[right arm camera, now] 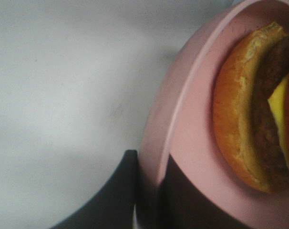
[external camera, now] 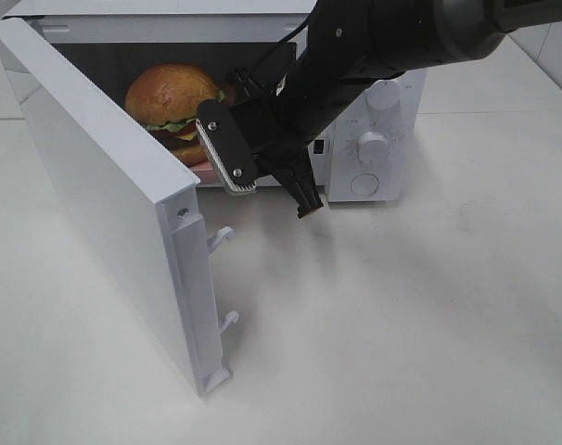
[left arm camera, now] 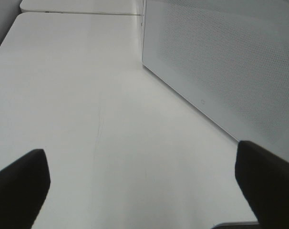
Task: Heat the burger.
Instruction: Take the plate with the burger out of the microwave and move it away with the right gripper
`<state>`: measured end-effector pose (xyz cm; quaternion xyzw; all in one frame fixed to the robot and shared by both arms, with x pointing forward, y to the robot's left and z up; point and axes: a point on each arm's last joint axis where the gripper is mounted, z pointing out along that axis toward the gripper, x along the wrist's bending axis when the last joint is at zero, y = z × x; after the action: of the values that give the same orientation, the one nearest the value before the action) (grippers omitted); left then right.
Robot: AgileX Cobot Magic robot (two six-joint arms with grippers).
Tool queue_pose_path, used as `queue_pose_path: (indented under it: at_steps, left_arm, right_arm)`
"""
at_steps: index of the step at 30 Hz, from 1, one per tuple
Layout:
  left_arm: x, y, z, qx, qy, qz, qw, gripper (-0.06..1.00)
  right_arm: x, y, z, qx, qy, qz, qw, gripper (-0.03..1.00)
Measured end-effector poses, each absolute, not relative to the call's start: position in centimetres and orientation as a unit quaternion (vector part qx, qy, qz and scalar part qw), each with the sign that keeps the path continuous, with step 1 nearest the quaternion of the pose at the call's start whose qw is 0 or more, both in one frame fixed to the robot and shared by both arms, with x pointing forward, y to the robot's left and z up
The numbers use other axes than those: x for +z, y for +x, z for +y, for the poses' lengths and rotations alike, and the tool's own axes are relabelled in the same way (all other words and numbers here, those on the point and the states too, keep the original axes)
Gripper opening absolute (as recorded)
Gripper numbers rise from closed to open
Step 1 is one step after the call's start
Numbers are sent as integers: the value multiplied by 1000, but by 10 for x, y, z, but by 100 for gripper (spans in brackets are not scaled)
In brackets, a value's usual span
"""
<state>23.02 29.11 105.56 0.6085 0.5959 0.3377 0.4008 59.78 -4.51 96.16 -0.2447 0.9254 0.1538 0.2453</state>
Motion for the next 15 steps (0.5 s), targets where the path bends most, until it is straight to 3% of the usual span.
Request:
queue_pose_path:
  at_steps: [15]
  left_arm:
    - [1056, 230, 291, 338, 608, 596, 401, 98]
  right_arm:
    - [969, 567, -65, 153, -250, 925, 244, 10]
